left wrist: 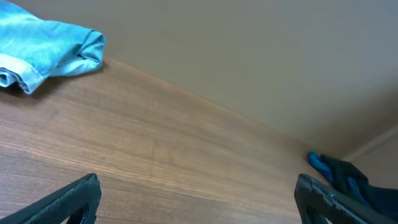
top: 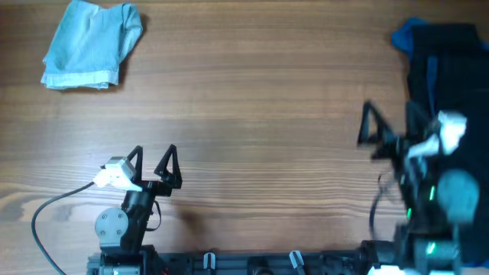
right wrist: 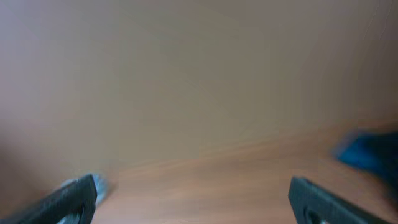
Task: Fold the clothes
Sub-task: 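Reach the right gripper to the dark trousers stack and grasp the top pair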
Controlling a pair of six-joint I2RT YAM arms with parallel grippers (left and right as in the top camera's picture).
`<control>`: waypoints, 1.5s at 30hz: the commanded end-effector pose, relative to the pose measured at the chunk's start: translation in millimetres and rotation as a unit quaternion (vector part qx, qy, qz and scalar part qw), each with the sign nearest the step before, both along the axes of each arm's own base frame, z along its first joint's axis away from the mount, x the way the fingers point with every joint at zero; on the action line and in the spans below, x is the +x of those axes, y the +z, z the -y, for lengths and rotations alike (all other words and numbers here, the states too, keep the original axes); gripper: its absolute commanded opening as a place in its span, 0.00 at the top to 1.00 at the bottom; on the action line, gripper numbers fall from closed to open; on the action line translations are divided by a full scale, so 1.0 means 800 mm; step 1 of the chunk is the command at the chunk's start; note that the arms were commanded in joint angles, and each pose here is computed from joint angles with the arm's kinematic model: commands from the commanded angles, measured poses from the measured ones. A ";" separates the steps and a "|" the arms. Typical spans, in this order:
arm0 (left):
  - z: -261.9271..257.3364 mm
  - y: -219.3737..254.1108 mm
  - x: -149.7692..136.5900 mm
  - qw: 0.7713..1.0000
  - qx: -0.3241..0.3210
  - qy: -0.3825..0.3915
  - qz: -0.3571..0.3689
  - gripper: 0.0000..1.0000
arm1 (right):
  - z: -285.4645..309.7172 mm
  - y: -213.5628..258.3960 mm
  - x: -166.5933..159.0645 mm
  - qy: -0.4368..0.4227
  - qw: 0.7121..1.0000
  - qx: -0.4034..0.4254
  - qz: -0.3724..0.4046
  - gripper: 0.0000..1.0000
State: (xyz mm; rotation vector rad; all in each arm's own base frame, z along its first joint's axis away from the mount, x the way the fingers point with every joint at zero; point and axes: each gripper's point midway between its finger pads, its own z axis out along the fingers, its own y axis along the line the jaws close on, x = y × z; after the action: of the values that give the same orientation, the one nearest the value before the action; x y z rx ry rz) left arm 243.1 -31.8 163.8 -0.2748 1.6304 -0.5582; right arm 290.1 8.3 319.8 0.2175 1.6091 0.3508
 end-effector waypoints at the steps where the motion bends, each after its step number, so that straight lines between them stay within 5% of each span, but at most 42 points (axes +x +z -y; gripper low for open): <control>1: -0.001 -0.002 0.000 1.000 -0.001 0.003 0.001 0.00 | 0.072 -0.002 0.079 -0.122 0.984 -0.055 -0.118 0.00; 5: -0.001 -0.002 0.000 1.000 -0.001 0.003 0.001 0.00 | 0.162 -0.041 0.178 -0.158 0.942 -0.105 -0.276 0.00; 12: 0.000 -0.002 0.000 1.000 -0.001 0.003 0.001 0.00 | 0.280 -0.111 0.234 -0.218 0.910 -0.142 -0.322 0.00; 21: -0.001 -0.002 0.000 1.000 -0.001 0.003 0.001 0.00 | 0.368 -0.273 0.244 -0.270 0.826 -0.240 -0.433 0.00; 32: 0.000 -0.002 0.000 1.000 -0.001 0.003 0.001 0.00 | 0.363 -0.318 0.255 -0.233 0.832 -0.239 -0.443 0.04; 45: -0.001 -0.002 0.000 1.000 -0.001 0.003 0.001 0.00 | 0.393 -0.356 0.236 -0.231 0.806 -0.263 -0.477 0.07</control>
State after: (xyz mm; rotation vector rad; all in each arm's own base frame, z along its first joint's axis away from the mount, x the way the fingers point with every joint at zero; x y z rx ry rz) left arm 243.2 -31.8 163.6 -0.2760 1.6298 -0.5572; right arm 481.8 -294.6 44.4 0.3485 2.4695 -0.7104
